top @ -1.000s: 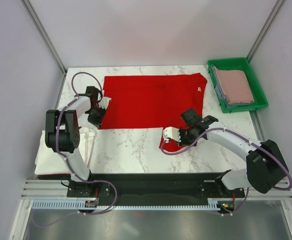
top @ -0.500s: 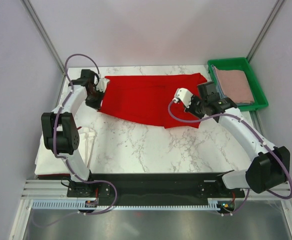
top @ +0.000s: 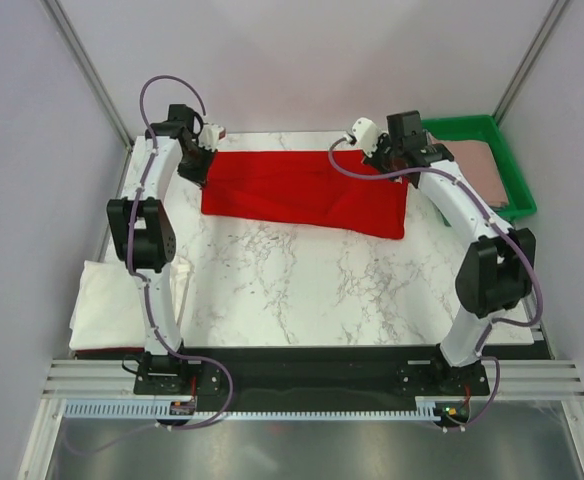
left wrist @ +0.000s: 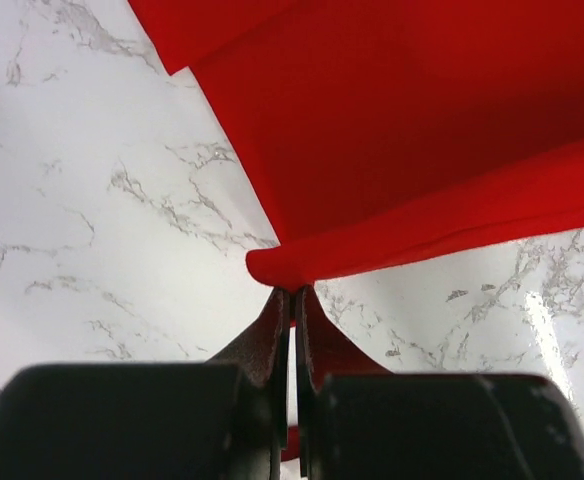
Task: Fold and stack the t-shirts
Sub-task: Fold the tshirt
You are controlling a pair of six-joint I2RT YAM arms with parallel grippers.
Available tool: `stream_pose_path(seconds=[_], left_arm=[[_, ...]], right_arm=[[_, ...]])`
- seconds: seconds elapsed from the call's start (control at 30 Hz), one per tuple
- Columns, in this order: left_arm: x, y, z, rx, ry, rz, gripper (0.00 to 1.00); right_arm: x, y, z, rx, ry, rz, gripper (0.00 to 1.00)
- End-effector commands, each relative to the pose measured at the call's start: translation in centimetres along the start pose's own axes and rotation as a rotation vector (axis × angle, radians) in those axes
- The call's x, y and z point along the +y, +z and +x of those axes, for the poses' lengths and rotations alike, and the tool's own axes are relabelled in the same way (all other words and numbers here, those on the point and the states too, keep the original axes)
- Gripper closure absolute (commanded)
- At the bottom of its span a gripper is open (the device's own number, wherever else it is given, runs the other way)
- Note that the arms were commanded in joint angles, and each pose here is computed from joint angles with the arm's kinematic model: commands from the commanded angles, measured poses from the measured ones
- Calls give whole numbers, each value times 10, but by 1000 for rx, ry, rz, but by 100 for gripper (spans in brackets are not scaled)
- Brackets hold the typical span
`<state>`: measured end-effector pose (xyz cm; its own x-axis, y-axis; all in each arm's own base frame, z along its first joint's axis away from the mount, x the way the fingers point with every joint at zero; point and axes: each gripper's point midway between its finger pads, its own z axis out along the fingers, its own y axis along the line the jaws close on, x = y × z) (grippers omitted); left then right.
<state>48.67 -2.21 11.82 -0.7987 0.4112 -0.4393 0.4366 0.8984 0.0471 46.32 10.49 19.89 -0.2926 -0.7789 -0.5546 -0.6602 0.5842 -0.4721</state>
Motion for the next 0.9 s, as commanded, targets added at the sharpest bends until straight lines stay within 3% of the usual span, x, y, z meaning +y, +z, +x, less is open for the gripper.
stream_pose_path(seconds=[0.0, 0.53, 0.83, 0.87], left_arm=[[7, 4, -14, 9, 57, 21, 98], [35, 45, -42, -11, 139, -60, 98], [52, 64, -44, -5, 139, -141, 97], [55, 67, -46, -16, 120, -158, 93]], right_arm=[[-45, 9, -30, -56, -10, 108, 100], [-110, 75, -65, -76, -14, 231, 100], [-117, 116, -44, -29, -2, 258, 100], [-121, 120, -37, -3, 9, 287, 100]])
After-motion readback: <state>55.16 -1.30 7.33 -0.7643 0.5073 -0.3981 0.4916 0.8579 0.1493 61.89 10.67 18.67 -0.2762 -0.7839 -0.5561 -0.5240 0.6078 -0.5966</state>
